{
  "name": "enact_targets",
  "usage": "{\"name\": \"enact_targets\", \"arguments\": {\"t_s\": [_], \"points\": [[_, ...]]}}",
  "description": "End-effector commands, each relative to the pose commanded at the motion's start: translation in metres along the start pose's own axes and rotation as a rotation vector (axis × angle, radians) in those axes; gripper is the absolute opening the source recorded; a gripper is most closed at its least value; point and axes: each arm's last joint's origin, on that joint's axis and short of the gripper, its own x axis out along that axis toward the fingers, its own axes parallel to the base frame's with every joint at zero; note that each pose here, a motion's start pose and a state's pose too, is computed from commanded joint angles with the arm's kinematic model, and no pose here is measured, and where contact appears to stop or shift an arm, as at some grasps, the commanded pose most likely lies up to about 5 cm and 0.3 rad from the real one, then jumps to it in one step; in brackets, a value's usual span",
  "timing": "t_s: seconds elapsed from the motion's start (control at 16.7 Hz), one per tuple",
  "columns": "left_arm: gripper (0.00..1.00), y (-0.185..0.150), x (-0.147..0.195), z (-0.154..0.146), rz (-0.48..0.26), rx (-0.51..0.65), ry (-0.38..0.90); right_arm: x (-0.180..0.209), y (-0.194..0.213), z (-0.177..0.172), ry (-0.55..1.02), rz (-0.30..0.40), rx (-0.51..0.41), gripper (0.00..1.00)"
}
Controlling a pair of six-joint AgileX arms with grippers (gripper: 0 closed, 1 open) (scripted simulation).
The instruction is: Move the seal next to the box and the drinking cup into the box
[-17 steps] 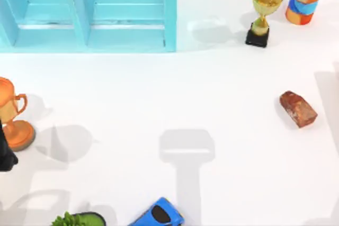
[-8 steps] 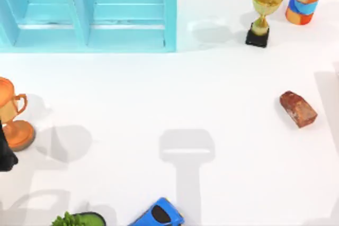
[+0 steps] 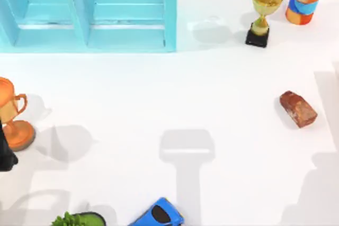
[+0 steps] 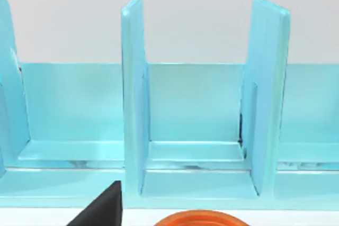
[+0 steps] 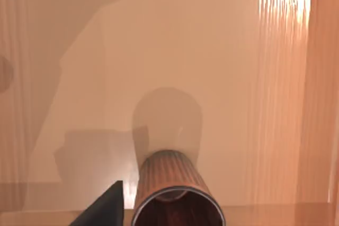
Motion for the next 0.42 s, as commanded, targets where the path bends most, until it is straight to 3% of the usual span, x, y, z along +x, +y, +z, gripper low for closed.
{"name": "enact_targets", "arguments": {"t_s": [0.42], "points": [[1.00, 0.000, 0.000, 0.000, 0.000, 0.000, 0.000, -0.016, 0.014, -0.019, 0.197, 0.045, 0.014, 1.00]]}}
